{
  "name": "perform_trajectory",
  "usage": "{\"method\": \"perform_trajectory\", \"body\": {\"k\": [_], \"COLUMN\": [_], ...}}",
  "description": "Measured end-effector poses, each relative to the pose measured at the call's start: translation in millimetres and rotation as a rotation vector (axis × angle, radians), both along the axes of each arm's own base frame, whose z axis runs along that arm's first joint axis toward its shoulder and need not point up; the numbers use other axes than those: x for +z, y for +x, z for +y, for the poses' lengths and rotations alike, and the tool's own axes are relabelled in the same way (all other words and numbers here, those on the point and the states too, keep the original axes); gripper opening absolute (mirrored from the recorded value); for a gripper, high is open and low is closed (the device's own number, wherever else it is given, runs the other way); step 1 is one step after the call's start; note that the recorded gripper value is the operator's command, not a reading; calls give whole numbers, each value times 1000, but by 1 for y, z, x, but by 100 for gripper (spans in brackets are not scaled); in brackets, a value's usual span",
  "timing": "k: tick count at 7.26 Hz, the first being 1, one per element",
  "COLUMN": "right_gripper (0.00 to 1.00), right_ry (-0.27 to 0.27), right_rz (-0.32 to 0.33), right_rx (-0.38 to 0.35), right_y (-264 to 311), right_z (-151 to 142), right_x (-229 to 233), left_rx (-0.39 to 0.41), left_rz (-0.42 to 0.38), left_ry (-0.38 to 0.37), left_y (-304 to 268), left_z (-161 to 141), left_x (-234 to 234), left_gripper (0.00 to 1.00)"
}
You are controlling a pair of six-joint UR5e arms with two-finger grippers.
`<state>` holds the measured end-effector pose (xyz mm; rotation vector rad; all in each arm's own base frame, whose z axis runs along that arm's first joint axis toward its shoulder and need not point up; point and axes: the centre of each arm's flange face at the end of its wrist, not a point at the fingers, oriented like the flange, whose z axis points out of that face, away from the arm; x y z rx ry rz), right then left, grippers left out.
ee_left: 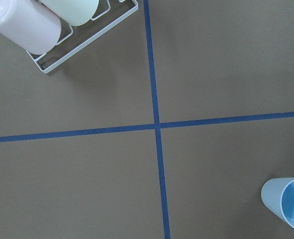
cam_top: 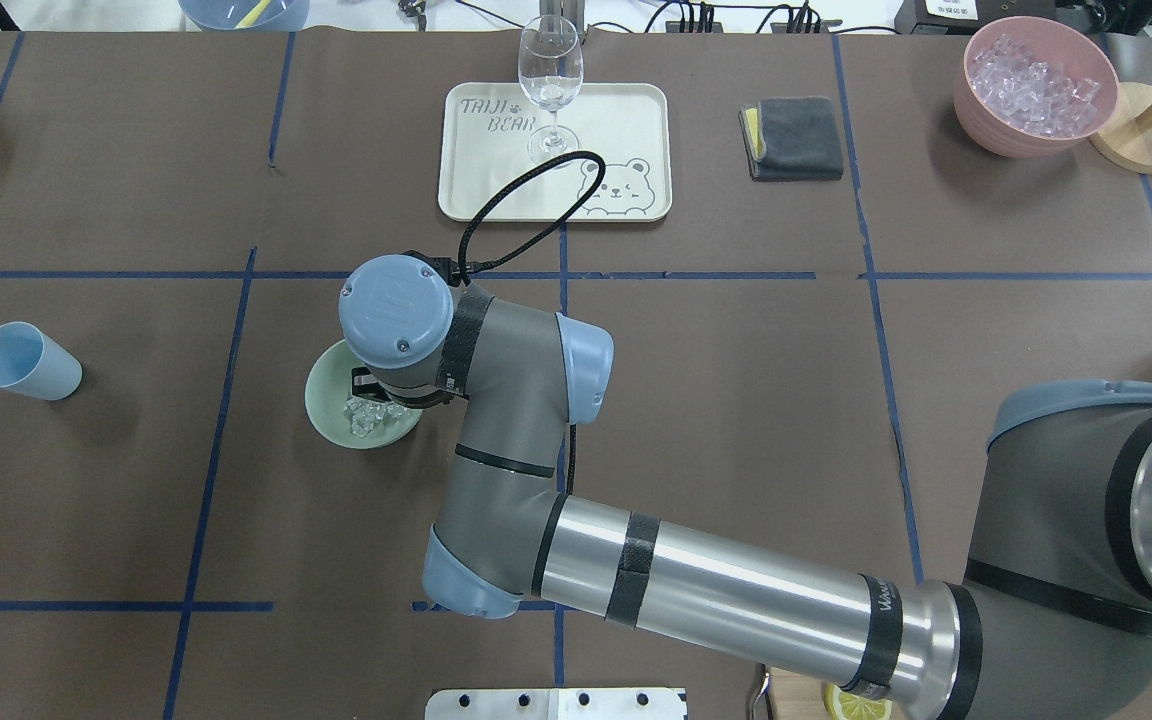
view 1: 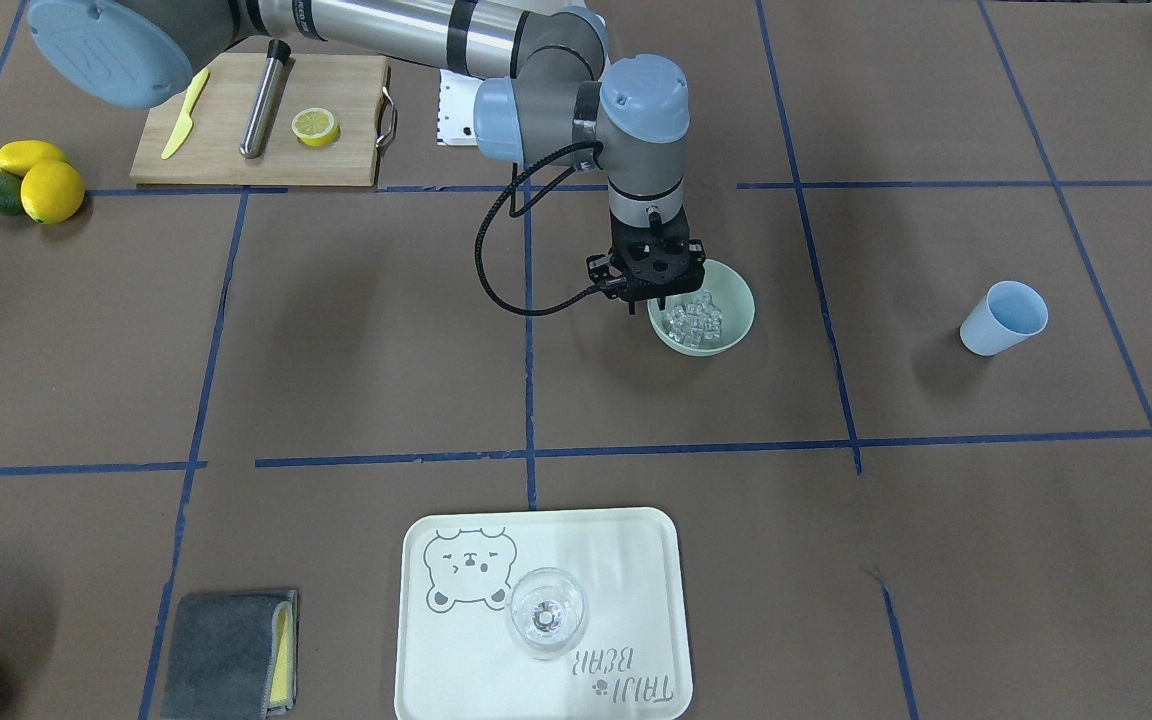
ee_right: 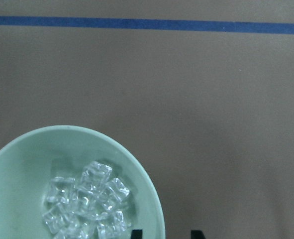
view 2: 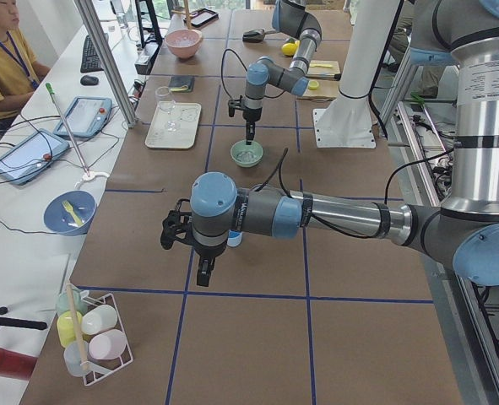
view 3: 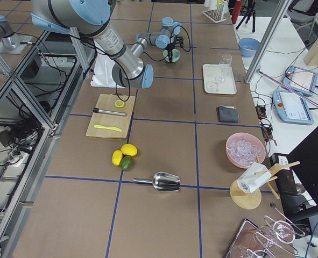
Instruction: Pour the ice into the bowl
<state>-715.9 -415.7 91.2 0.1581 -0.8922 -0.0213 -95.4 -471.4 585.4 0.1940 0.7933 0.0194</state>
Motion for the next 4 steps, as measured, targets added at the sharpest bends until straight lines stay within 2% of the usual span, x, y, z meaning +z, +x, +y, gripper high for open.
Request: {"method": "perform_trajectory", "body": {"k": [4], "right_gripper": [29], "right_ry": [-1], "right_rz": [2], "right_rx": [-7], "right_y": [-5], "right_z": [5], "right_x": [3], "left_rx": [0], "left_rz": [0], "left_ry": [0], "left_y": [0], "left_z": [0], "left_x": [0], "left_gripper": [100]}}
